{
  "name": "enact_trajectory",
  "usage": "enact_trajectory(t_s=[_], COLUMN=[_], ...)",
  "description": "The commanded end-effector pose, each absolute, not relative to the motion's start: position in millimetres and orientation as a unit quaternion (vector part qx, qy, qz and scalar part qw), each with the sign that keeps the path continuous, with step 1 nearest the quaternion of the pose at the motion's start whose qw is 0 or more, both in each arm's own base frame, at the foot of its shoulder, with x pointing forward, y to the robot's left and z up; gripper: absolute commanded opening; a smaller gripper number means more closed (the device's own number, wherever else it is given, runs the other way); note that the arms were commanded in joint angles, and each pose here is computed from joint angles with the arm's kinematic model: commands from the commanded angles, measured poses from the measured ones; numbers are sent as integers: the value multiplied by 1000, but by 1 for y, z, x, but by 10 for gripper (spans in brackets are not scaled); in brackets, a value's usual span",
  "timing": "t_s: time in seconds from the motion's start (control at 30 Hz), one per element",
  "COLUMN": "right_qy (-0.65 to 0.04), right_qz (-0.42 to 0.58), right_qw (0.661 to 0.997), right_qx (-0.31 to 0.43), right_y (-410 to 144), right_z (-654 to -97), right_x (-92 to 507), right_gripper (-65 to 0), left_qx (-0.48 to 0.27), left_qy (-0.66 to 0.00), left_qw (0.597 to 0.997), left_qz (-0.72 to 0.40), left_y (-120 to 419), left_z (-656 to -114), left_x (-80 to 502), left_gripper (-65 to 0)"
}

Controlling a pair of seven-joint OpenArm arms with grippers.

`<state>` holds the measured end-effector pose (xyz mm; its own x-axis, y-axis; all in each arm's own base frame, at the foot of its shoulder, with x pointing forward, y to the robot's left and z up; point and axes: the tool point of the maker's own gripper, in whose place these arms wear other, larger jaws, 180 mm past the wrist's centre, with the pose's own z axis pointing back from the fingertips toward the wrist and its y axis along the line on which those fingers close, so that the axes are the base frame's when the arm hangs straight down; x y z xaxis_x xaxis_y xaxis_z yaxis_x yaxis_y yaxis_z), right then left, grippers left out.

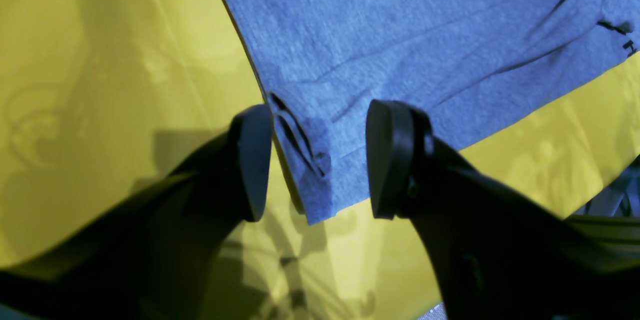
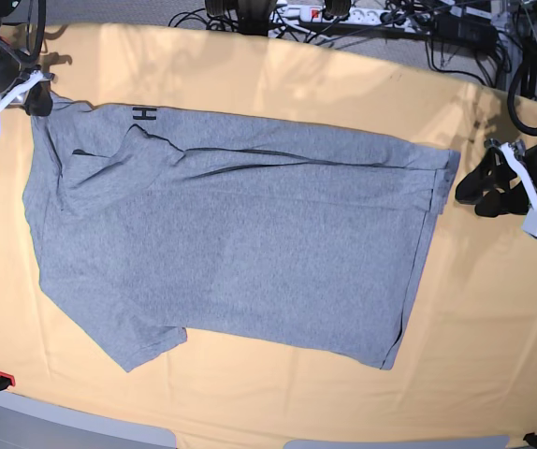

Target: Layout the t-shirt on the table in an organized manner, then fold the t-shirt properly

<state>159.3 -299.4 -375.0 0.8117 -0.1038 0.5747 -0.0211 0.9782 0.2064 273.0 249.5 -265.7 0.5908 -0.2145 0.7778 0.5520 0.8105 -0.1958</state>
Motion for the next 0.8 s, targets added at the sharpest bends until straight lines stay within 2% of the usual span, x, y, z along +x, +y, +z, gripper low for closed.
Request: enact_trajectory(t_s=[0.0,0.47,0.67,0.77], right_qy=[-318,-300,-301,-301], right_qz=[-9,29,29,28], right_qw=[944,952,952,952], right_qx=[91,52,53,54], right_y=[-307,-335,-334,-334], right_z=[-365,-349,-348,-348], right_x=[165,169,169,169], right_gripper=[-650,-650,-650,-650], left_qx=[-211,-185,-118,-139], left_qy=[-415,-405,-366,-358], left_qw=[854,862,903,905], left_qz=[-231,-244,-194,-180], left_y=[250,263,290,281], left_z=[-250,-246,-268,-283], left_x=[279,280,279,270], left_gripper=[-331,-331,-331,-331])
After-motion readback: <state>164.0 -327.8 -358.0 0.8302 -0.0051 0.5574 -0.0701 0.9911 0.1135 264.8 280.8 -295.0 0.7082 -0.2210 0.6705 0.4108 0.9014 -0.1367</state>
